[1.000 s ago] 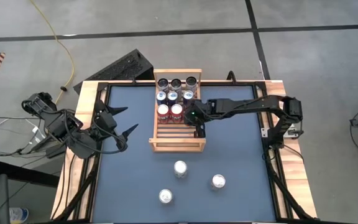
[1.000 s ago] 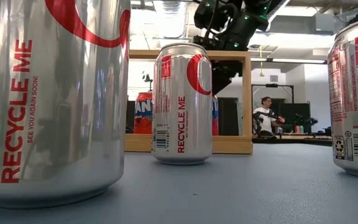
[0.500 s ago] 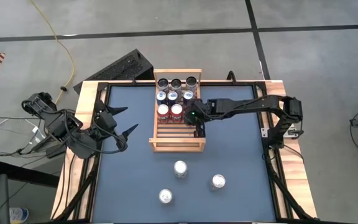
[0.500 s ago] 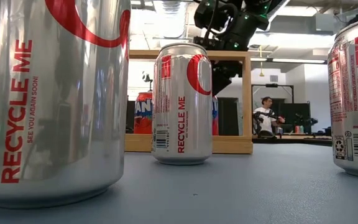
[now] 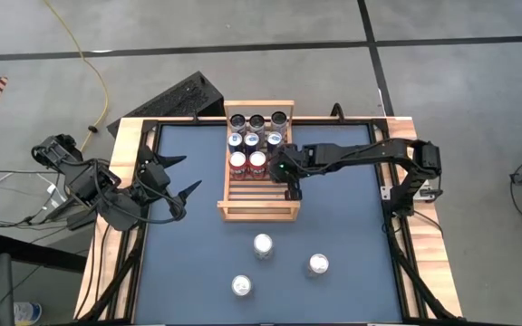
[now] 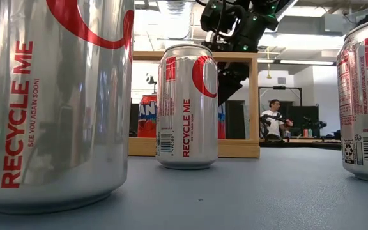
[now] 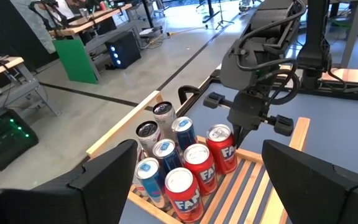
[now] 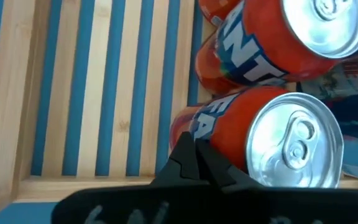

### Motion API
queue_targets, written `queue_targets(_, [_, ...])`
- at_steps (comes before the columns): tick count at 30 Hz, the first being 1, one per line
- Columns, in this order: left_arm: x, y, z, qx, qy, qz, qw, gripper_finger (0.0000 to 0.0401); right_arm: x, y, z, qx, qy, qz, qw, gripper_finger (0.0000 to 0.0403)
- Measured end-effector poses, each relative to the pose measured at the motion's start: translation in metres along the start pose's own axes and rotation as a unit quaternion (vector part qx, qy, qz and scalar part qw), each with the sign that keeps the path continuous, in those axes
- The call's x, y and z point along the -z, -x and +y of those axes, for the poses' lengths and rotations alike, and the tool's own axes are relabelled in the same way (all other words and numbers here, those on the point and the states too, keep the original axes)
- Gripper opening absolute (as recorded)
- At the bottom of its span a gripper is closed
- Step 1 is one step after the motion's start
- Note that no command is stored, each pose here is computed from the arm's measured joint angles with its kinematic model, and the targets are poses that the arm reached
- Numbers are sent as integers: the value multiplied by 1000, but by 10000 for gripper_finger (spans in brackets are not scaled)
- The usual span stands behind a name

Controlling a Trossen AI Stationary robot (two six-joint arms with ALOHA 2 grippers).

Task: Place canned beverage on shelf
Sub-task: Put the orange soda can on the shelf aligned with the other orange soda cans

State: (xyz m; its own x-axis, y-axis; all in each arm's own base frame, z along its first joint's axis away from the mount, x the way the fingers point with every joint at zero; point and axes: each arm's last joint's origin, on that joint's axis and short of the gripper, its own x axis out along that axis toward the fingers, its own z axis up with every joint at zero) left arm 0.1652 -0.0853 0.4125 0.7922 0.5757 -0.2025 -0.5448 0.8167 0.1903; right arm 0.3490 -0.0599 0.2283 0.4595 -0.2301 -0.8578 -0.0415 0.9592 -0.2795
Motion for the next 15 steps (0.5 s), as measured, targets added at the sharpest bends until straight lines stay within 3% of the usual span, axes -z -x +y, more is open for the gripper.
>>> queue_targets(15, [0, 0, 0, 0, 2, 0, 1000, 334, 5, 0, -2, -2, -8, 21, 1000, 0])
